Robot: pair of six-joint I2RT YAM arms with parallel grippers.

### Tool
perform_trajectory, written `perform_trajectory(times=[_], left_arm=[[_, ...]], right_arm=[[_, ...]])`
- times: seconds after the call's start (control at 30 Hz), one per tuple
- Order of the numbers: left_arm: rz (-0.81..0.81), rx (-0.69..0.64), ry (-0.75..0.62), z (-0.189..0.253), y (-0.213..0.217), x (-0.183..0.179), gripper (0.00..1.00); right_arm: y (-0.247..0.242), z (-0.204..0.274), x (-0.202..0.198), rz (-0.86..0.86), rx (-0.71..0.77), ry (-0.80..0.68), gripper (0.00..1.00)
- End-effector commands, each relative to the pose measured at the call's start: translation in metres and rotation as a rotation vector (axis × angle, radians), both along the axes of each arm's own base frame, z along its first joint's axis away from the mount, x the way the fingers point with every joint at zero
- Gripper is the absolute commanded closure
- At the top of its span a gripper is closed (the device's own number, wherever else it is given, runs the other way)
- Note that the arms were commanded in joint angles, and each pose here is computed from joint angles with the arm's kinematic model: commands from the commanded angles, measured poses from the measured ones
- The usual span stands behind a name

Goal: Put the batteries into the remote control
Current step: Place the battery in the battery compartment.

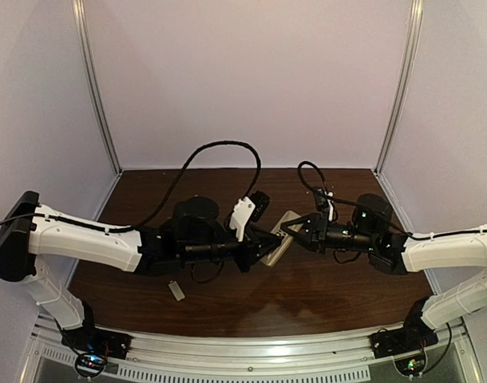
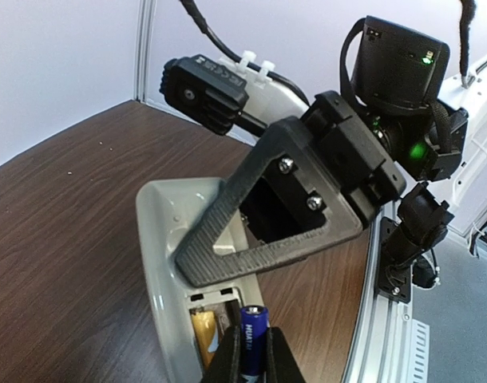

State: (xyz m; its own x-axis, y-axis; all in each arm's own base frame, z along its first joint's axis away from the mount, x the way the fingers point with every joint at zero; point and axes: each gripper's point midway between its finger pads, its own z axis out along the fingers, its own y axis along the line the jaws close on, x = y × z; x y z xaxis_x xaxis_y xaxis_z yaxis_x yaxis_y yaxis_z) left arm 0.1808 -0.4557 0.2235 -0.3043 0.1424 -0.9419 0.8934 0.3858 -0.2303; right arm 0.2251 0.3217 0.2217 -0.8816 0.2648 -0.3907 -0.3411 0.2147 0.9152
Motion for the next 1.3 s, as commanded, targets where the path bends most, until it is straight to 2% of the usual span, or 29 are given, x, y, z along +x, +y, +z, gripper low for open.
perform_trajectory(times=[0.0, 0.37, 0.67, 0.83, 1.27], left_arm=[[0.028, -0.04, -0.065, 0.019, -0.008, 0.008, 1.0], [0.108, -0.006, -0.093, 0.014, -0.004, 0.023, 1.0], [0.099, 0.051, -0.087, -0.005, 0.0, 0.021, 0.99], [0.097, 0.068, -0.071, -0.011, 0.003, 0.018, 0.87], [0.127, 0.066, -0.07, -0.005, 0.011, 0.02, 0.67]], right_arm=[[0.006, 0.023, 0.004, -0.02, 0.078, -0.025, 1.0], [0.01, 0.025, 0.002, -0.006, 0.094, -0.019, 1.0], [0.009, 0.028, 0.001, -0.007, 0.094, -0.031, 1.0], [0.01, 0.029, 0.002, -0.005, 0.086, -0.039, 1.0], [0.01, 0.022, 0.002, -0.001, 0.057, -0.032, 1.0]])
